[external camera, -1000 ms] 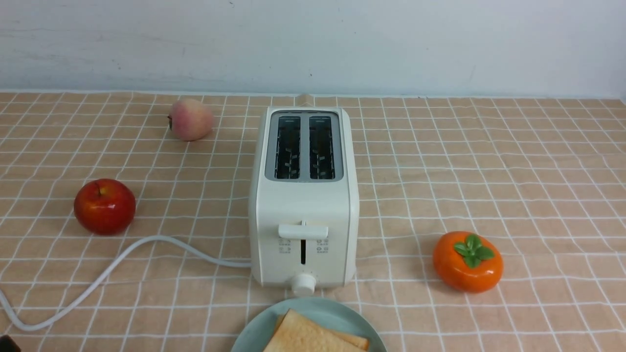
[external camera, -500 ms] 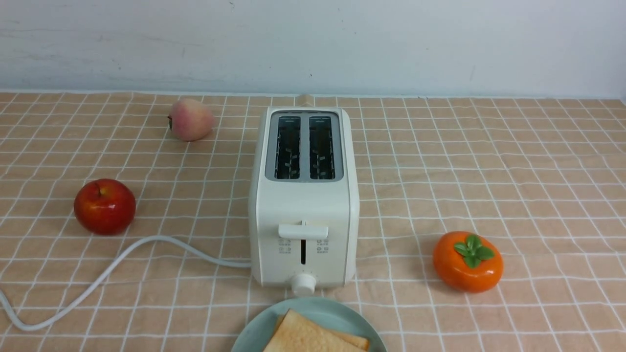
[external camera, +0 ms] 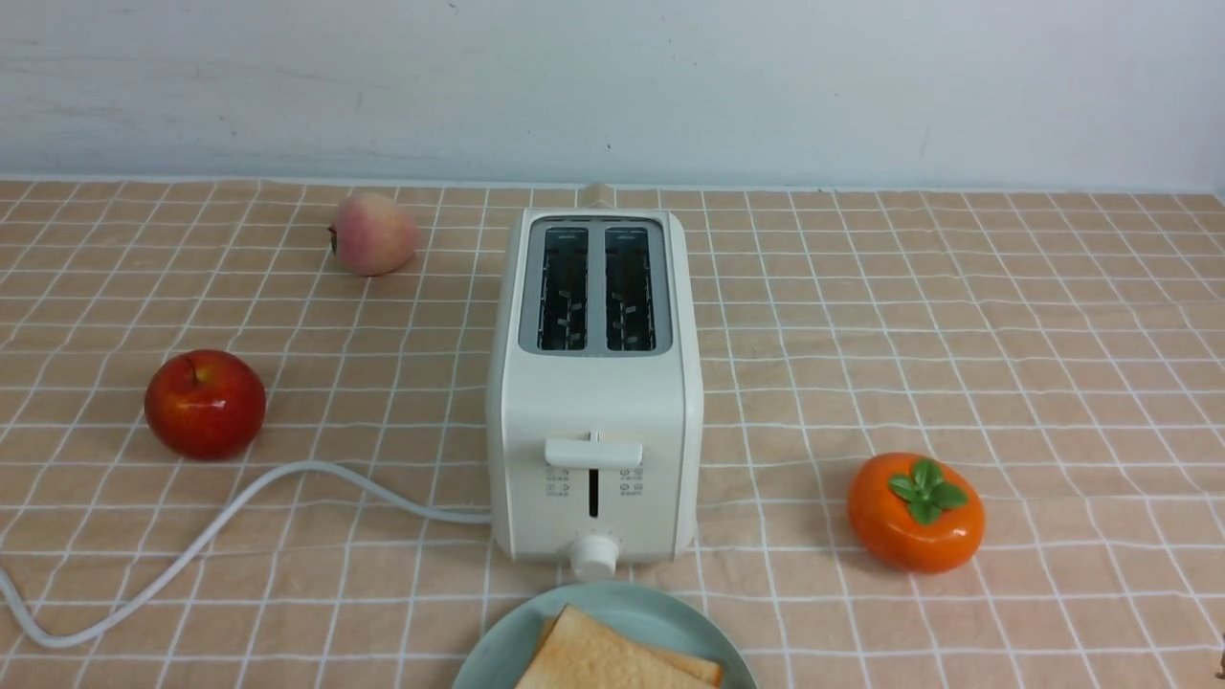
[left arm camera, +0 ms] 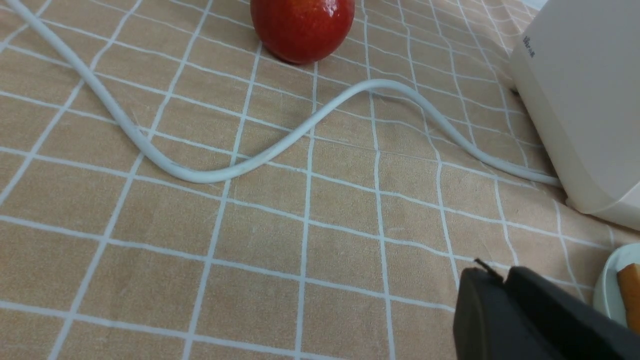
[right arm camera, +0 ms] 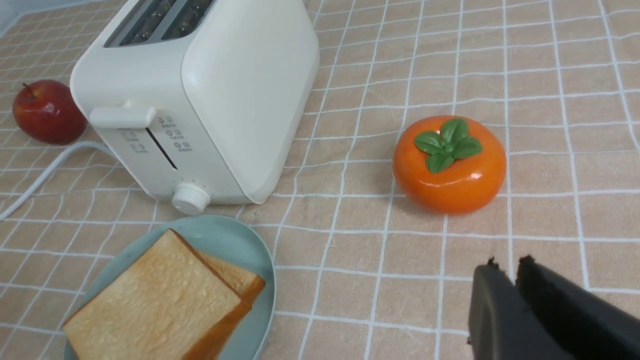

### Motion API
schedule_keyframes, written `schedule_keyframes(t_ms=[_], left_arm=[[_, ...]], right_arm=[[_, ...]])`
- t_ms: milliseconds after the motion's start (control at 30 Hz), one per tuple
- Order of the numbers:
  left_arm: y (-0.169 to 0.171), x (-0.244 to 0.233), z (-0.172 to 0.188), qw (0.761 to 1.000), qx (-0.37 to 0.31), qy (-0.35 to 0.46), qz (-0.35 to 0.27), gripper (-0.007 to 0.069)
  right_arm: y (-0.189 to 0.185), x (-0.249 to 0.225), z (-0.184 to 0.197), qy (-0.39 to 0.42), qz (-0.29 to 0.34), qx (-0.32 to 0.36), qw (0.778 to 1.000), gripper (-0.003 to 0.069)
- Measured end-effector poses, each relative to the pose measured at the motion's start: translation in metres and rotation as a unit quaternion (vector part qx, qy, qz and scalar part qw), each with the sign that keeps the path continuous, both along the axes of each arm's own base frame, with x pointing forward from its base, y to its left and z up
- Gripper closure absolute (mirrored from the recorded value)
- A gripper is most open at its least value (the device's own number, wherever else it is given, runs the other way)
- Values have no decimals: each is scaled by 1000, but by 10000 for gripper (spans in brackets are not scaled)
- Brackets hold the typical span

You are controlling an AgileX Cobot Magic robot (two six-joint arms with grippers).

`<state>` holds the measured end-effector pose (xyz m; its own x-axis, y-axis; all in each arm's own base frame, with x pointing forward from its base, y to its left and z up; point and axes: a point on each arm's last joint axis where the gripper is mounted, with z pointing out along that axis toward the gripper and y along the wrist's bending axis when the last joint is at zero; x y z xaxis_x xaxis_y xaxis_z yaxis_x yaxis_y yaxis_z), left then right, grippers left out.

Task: Take toasted bread from bread machine on light coffee tablecloth place on plate.

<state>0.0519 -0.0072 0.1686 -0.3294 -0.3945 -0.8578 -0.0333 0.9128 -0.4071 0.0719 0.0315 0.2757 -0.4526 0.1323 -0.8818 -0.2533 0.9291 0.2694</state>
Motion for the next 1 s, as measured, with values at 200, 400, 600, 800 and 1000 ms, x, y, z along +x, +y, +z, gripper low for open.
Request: schedule_keyframes(t_ms=[200,400,600,800,1000], left_arm=[[0,0,0,1000,0,0,0,569],[0,0,0,1000,-1,0,0,564],[0,0,0,1000,-1,0,0,554],[0,0,0,1000,-1,1,0,552],[0,0,0,1000,-1,3,0,543]], right_arm=[[-3,2,2,-25,-4,-34,999,589],[-18,3,-10,-128,-76,-101,984,578],[-31,-3,-67,-178,-143,-144,963,569],[-26,-14,-84,-184,-122,-129,967,565],[-17,-19,-100,-103,-70,-112,986,561]])
